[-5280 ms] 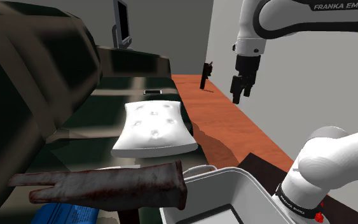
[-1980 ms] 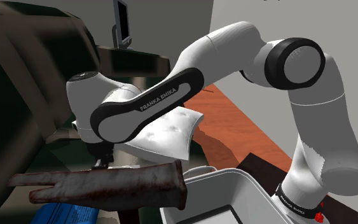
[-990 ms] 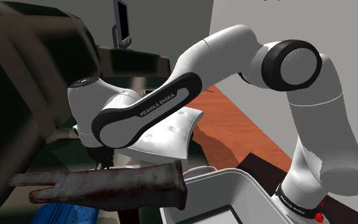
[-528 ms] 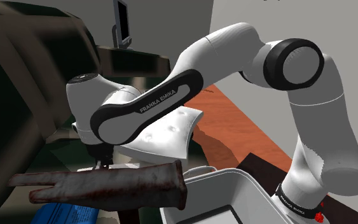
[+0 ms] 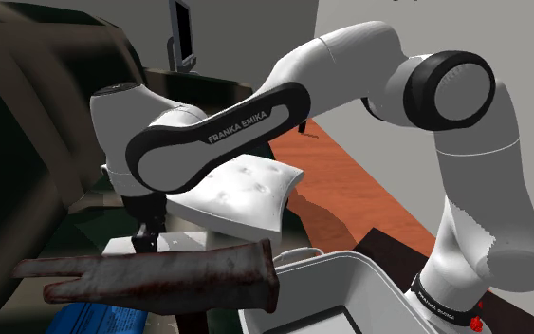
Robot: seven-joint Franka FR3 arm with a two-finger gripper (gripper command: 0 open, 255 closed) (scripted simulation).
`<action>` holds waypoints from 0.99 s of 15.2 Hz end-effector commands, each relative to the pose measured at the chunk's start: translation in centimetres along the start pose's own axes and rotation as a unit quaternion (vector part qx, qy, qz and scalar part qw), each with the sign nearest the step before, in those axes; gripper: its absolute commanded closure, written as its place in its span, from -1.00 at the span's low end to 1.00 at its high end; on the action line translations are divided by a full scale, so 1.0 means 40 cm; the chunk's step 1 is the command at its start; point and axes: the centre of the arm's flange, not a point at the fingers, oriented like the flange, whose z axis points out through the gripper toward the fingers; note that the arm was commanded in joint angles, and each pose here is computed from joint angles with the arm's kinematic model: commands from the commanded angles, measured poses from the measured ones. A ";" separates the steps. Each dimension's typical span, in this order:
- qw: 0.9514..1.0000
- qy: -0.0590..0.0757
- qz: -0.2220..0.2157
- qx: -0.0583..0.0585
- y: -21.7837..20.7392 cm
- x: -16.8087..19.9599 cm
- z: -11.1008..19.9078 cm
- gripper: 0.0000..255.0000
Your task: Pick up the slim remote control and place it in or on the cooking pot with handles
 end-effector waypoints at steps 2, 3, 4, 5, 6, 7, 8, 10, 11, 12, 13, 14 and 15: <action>1.000 0.000 0.000 0.000 0.000 -0.001 -0.039 1.00; 1.000 0.000 0.000 0.000 0.000 -0.001 -0.052 1.00; 1.000 0.000 0.000 0.000 0.000 -0.001 -0.065 1.00; 1.000 0.000 0.000 0.000 0.000 -0.001 -0.079 1.00; 1.000 0.000 0.000 0.000 0.000 -0.001 -0.092 1.00; 1.000 0.000 0.000 0.000 0.000 -0.001 -0.105 1.00; 1.000 0.000 0.000 0.000 0.000 -0.002 -0.118 1.00; 1.000 0.000 0.000 0.000 0.001 -0.002 -0.145 1.00; 1.000 0.000 0.000 0.000 0.001 -0.002 -0.158 1.00; 1.000 0.000 0.000 0.000 0.001 -0.002 -0.171 1.00; 1.000 0.000 0.000 0.000 0.001 -0.002 -0.184 1.00; 1.000 0.000 0.000 0.000 0.001 -0.002 -0.197 1.00; 1.000 0.000 0.000 0.000 0.001 -0.002 -0.211 1.00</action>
